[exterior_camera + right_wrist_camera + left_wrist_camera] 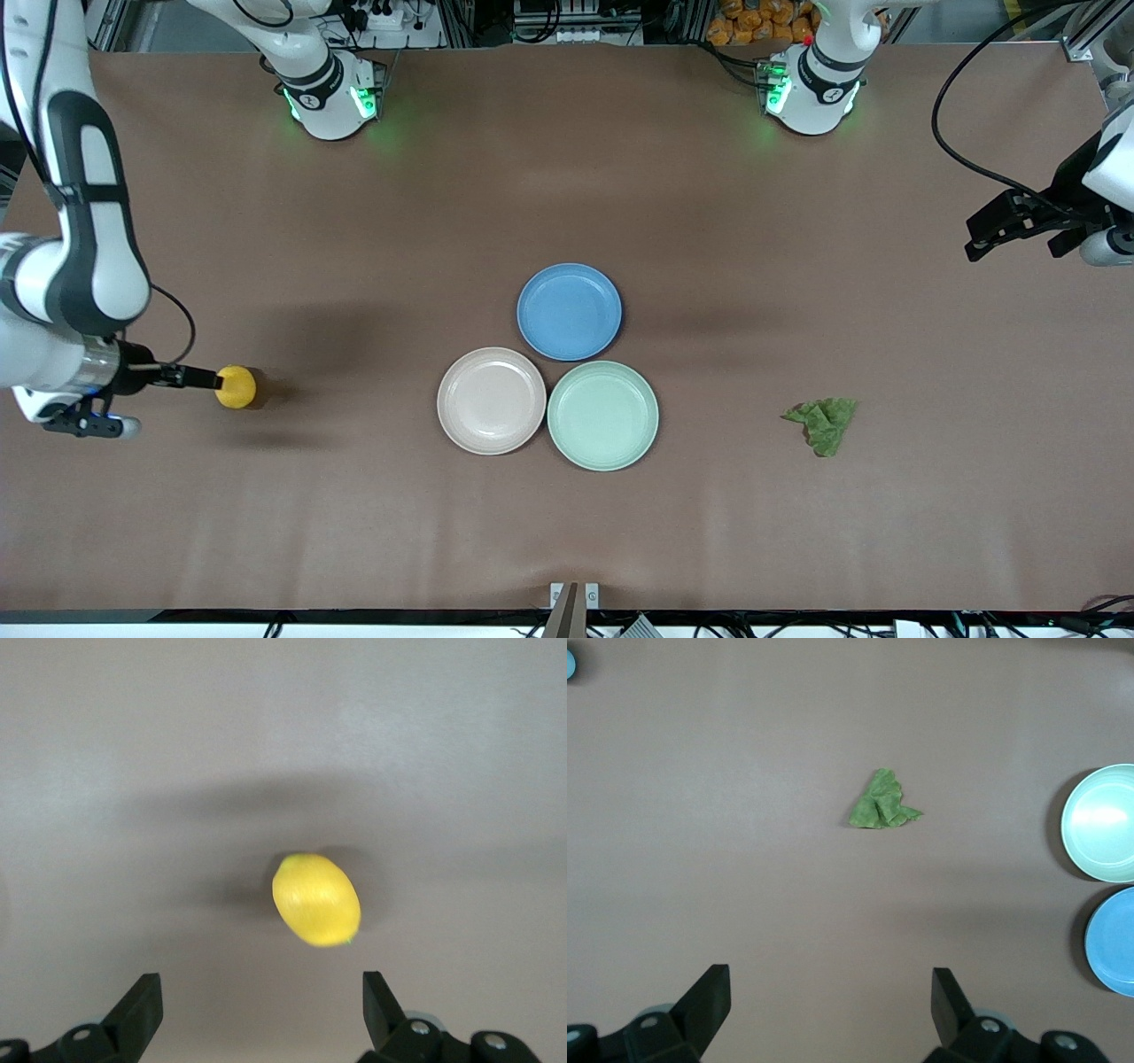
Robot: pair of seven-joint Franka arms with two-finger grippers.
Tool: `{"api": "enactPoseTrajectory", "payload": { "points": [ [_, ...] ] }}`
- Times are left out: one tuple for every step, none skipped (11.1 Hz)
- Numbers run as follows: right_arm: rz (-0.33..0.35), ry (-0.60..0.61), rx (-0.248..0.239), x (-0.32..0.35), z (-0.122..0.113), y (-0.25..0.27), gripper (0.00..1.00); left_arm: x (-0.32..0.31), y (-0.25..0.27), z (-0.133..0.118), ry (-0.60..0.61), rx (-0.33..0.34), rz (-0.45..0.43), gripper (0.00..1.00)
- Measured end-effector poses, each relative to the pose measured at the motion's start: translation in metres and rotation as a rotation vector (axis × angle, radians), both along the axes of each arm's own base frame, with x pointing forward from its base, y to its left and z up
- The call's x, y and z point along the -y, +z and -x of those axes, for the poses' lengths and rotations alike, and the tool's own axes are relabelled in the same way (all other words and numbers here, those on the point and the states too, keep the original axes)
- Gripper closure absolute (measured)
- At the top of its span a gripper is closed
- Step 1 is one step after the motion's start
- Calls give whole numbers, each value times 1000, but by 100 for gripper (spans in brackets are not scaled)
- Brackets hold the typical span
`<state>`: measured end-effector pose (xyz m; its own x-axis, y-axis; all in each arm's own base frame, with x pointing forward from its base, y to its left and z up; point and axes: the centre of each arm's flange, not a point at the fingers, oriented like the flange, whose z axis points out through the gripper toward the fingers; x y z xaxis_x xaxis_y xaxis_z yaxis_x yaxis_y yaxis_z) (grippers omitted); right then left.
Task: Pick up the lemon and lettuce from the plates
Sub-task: 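Open the right gripper and draw it back from the lemon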
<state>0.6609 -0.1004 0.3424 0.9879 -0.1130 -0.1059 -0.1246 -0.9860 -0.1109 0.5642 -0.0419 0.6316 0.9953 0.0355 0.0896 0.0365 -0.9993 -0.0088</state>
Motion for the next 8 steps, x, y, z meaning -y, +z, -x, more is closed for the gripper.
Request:
{"api": "enactPoseTrajectory", "payload": {
  "points": [
    [6, -6, -2, -2, 5, 20, 0, 0, 0, 0, 0, 0, 0, 0],
    [9, -10, -4, -6, 10, 42, 0, 0, 0, 0, 0, 0, 0, 0],
    [15, -12, -9, -12, 16, 62, 0, 0, 0, 0, 0, 0, 0, 0],
    [20, -10, -12, -17, 23, 80, 0, 0, 0, 0, 0, -1, 0, 0],
    [25, -8, -11, -22, 30, 99, 0, 0, 0, 0, 1, -1, 0, 0],
    [23, -4, -13, -25, 37, 117, 0, -1, -1, 0, 1, -1, 0, 0],
    [21, -1, -13, -26, 47, 135, 0, -1, -1, 0, 2, -2, 0, 0],
    [18, 2, -15, -27, 56, 151, 0, -1, -1, 0, 3, -2, 0, 0]
  ]
}}
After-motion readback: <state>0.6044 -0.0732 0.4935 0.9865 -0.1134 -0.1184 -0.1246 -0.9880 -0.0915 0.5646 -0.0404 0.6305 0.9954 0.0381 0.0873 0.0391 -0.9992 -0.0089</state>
